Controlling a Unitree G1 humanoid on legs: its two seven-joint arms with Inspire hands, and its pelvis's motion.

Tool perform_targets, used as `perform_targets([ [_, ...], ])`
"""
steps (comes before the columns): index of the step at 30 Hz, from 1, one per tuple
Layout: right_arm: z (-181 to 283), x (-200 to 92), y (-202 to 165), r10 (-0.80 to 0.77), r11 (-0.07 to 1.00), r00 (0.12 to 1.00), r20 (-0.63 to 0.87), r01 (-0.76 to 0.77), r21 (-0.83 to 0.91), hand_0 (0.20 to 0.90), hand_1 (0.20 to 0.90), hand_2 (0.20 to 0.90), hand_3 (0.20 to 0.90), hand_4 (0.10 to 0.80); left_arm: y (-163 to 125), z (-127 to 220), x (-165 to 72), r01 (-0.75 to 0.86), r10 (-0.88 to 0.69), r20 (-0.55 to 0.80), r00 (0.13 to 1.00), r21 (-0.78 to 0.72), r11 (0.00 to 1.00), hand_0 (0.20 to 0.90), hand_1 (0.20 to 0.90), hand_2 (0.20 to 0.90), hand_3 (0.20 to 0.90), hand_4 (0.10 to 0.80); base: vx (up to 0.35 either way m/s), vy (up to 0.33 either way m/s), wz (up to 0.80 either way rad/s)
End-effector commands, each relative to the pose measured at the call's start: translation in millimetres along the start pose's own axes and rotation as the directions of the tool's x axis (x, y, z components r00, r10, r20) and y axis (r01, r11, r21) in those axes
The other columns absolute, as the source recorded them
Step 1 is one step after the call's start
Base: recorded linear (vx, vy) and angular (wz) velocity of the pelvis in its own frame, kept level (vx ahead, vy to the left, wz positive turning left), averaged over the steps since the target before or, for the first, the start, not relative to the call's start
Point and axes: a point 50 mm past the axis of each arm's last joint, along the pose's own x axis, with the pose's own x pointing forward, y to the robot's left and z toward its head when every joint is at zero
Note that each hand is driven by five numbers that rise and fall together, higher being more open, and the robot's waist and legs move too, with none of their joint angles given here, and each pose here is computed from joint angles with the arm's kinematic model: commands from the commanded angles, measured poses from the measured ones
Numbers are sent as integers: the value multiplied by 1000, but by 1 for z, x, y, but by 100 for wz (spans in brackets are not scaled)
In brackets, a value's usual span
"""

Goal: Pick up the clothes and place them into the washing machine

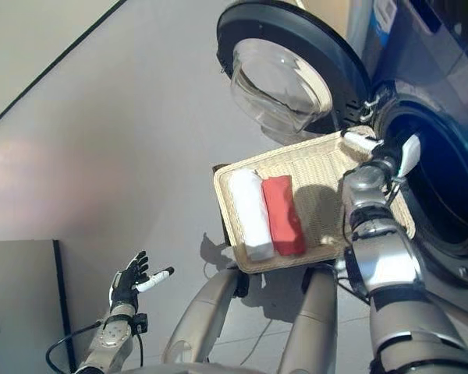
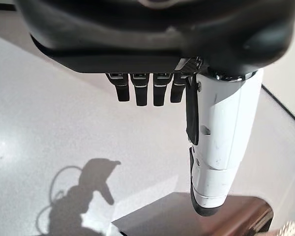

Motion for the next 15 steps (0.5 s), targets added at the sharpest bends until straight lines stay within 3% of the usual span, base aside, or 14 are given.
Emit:
perform_targets([
  [1,8,-9,3,64,990,987,145,-81,115,900,900,900,900,800,57,4,9,-193,193,11,981,55,980,900,900,900,900,800,75,-43,12],
  [2,7,-9,3,64,990,988,144,-81,115,900,900,900,900,800,58,4,9,-193,193,10,981,57,980,900,900,900,900,800,126,-52,7],
  [6,-82,-47,-3,144,978,987,-78,-129,166,900,900,900,900,800,55,-4,8,-173,177,-29,984,99,980,900,900,900,900,800,149,-53,16],
  [15,-180,-120,-23,262,959,899,-350,-203,197,900,900,900,900,800,60,-16,6,-178,195,-94,976,165,970,900,900,900,900,800,108,-10,8],
])
